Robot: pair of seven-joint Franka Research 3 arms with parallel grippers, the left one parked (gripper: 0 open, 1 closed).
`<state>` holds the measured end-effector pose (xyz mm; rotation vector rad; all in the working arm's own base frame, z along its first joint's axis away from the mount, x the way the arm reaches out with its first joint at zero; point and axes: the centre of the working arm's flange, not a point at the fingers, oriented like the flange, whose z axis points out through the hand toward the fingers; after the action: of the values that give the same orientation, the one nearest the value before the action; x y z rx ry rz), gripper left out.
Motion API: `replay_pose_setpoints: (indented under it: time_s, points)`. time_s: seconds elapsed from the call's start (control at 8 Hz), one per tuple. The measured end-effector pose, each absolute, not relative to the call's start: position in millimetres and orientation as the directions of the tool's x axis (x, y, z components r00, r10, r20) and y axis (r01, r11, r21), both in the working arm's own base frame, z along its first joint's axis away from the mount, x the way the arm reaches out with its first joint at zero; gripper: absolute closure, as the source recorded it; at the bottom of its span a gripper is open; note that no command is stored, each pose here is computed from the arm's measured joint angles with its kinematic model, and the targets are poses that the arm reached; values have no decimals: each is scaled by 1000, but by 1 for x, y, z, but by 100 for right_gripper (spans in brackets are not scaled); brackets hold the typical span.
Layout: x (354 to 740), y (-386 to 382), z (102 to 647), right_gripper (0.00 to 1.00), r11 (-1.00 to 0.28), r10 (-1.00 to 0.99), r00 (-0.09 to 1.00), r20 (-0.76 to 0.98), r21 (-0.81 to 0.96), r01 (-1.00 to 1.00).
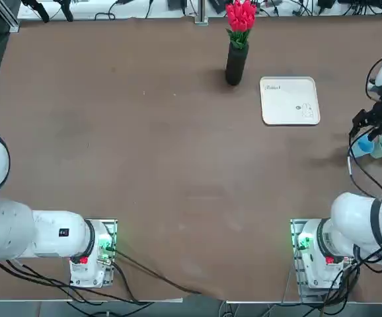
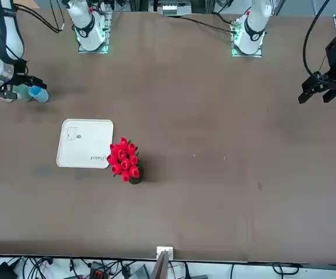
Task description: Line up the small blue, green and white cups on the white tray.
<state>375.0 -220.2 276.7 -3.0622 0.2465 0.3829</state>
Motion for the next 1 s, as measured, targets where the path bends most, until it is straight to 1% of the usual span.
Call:
replay_pose_setpoints:
  time_s: [0.38,0.5,0.62,0.88,1.0]
  points:
    - [371,-226,247,3,-985,-163,962,-218,-22,-172]
    - [369,-229,240,6,-984,-168,962,-215,-24,-177]
    - [368,-232,235,12,-983,-172,961,-215,-25,-181]
    - [366,-234,233,53,-982,-175,961,-216,-26,-185]
    - [367,-234,233,71,-983,-174,961,-216,-26,-184]
